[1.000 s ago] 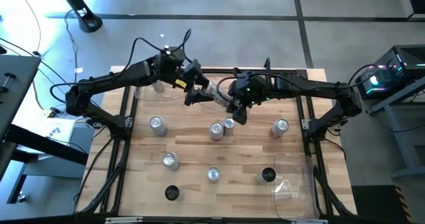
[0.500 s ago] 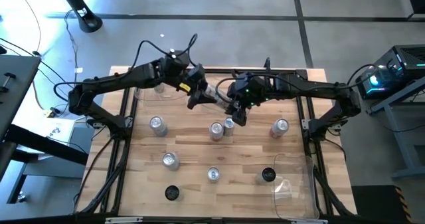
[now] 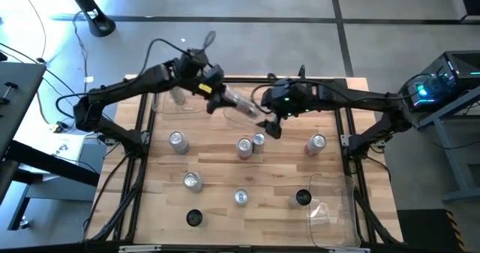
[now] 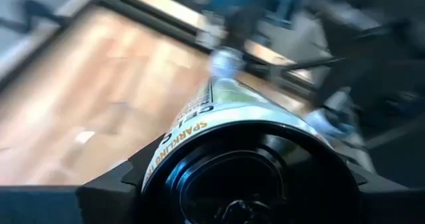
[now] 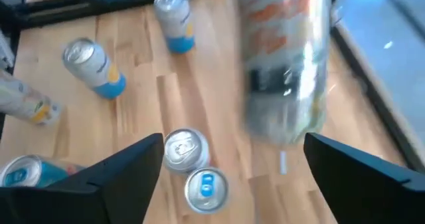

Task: Sort soda cans
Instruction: Put the top white-yellow soda can into the top left transparent bin

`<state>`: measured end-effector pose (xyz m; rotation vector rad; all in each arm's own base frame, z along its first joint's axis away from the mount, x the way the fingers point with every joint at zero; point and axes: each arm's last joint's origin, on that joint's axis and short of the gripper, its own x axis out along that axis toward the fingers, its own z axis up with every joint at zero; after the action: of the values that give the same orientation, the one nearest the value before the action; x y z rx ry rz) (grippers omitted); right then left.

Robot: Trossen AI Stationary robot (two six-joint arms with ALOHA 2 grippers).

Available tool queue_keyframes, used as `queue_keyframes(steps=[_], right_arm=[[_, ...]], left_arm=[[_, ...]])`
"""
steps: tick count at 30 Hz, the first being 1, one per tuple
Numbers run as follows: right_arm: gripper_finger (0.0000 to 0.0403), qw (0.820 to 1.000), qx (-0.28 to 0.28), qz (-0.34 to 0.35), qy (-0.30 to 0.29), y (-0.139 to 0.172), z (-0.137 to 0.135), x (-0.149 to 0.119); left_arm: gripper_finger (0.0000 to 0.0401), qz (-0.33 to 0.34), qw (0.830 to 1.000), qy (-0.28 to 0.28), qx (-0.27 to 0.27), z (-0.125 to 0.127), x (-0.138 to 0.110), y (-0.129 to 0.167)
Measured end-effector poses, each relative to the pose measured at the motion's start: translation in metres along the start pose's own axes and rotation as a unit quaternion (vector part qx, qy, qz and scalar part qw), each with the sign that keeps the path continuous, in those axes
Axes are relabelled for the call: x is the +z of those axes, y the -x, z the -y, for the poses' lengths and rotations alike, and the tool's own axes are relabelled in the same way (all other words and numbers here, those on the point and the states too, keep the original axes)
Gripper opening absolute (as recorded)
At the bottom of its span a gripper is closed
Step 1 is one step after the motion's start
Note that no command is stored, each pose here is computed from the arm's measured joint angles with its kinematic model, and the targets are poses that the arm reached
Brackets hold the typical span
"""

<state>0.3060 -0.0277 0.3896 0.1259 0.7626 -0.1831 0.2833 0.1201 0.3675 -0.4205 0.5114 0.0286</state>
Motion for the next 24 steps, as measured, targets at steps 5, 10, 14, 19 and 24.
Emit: queue_keyframes(steps=[5, 10, 14, 19, 24], right_arm=[[0.0352, 0.999, -0.032, 0.034, -0.010, 0.026, 0.013, 0.001], [0.0352, 0.997, -0.045, 0.052, -0.039, 0.039, 0.025, 0.001], [0.0353, 0.996, -0.052, 0.052, -0.052, 0.039, 0.030, 0.001], [0.0353, 0.996, -0.056, 0.052, -0.055, 0.039, 0.033, 0.001], [0.0353, 0.995, -0.056, 0.053, -0.057, 0.039, 0.033, 0.001]], left_arm=[[0.0236, 0.003, 0.996, 0.010, 0.086, -0.009, -0.003, 0.037], [0.0236, -0.045, 0.965, 0.048, 0.255, -0.018, -0.021, 0.073], [0.0236, -0.092, 0.931, 0.084, 0.344, -0.023, -0.035, 0.090], [0.0236, -0.152, 0.912, 0.125, 0.360, -0.045, -0.053, 0.084], [0.0236, -0.191, 0.890, 0.150, 0.385, -0.074, -0.066, 0.070]])
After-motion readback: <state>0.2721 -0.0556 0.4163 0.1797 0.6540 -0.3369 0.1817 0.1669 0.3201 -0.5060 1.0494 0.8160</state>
